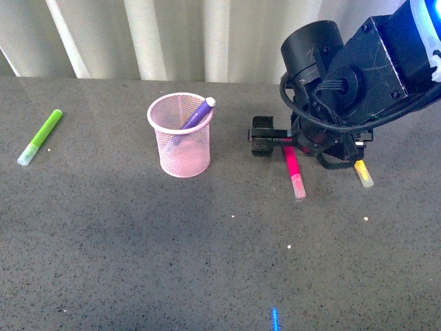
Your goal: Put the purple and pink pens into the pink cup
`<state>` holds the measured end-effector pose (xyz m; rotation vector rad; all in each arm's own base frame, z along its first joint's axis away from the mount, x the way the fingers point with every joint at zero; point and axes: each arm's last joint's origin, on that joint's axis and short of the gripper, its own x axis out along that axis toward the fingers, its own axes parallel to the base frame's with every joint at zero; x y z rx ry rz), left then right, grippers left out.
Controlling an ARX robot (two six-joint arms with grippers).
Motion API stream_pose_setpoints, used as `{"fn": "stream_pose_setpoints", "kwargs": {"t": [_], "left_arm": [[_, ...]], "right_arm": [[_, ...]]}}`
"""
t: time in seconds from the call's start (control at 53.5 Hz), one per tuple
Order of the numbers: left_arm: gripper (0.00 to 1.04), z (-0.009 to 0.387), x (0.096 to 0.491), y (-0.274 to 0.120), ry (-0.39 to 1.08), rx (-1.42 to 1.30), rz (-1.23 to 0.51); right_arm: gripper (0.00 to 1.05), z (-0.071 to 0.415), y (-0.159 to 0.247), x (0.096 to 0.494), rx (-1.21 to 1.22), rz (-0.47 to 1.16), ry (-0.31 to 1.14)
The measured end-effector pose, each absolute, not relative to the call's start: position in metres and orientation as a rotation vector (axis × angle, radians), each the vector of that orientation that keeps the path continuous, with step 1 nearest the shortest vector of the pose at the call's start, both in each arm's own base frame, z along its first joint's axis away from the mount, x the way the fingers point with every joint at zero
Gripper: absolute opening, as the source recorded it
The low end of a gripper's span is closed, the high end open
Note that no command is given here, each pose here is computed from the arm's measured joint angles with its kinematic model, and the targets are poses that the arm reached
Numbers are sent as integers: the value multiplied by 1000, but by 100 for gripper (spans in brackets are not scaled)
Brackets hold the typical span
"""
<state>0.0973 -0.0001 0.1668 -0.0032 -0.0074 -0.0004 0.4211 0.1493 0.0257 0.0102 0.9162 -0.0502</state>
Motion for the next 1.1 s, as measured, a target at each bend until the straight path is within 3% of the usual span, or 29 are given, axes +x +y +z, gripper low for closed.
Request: {"fn": "stream_pose_setpoints", "kwargs": {"t": [0.336, 0.467, 0.841, 1.103], "left_arm": [[98, 167, 97, 0, -7, -3, 0], [98, 167, 97, 0, -7, -3, 0], [98, 167, 97, 0, -7, -3, 0], [98, 167, 97, 0, -7, -3, 0]], "right_arm": [[98, 23, 161, 424, 7, -31, 909], [71, 23, 169, 420, 11, -17, 911], [17, 18, 176, 411, 5, -3, 914], [12, 20, 160, 407, 29, -17, 877]]}}
